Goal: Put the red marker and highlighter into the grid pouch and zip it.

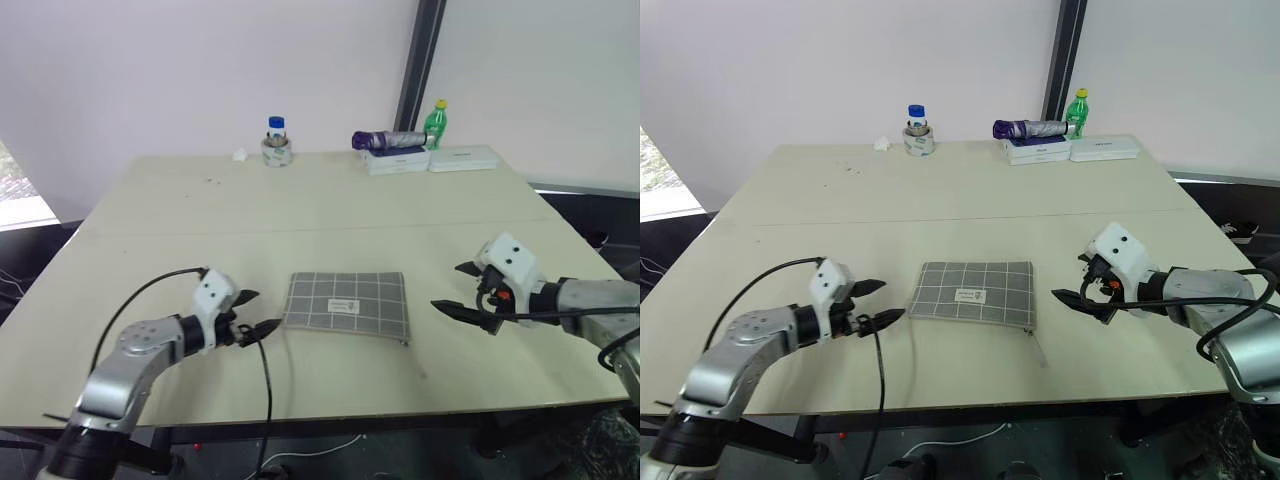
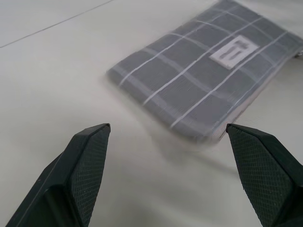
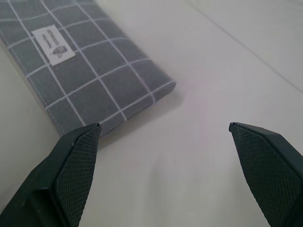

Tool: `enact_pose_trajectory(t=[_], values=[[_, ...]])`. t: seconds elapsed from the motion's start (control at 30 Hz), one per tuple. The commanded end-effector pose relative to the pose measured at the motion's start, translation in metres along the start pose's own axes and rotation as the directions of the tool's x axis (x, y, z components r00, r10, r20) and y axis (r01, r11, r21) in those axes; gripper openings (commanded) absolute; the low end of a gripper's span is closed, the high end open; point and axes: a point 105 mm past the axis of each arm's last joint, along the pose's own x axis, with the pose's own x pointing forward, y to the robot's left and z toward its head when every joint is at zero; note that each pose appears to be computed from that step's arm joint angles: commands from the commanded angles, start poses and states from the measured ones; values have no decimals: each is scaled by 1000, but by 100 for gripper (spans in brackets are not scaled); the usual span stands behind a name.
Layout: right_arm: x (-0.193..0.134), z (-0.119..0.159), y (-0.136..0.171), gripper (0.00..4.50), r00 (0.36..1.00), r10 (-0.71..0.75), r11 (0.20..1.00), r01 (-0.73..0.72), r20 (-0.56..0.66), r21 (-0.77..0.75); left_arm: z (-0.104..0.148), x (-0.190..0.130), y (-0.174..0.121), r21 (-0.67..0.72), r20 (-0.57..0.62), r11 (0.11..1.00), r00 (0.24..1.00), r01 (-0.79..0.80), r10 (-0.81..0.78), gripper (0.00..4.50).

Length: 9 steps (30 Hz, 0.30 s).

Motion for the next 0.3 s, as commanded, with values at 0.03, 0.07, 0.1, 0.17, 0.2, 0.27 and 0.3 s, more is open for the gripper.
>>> enact_pose_trajectory(t=[0.03,0.07,0.1,0.17,0.2,0.27,0.3], values=[[-8,7,-11,450,996,-38,999,36,84,15,14,-28,25,26,47,989,989,-143,142,411],[-8,5,-13,450,995,-40,999,38,92,26,14,-33,29,25,52,985,984,-173,171,411],[-8,4,-14,450,994,-47,999,44,100,32,14,-38,31,19,58,981,980,-194,193,411],[-6,0,-17,450,993,-56,997,50,109,51,14,-45,35,19,62,973,972,-229,228,411],[-6,-1,-17,450,992,-56,997,49,115,63,13,-49,35,14,62,971,969,-241,239,411],[-4,-4,-16,450,991,-43,996,33,129,83,10,-54,37,-8,62,964,962,-267,267,411],[-3,-5,-15,450,990,-38,995,26,133,92,9,-56,38,-19,64,961,959,-277,278,411]])
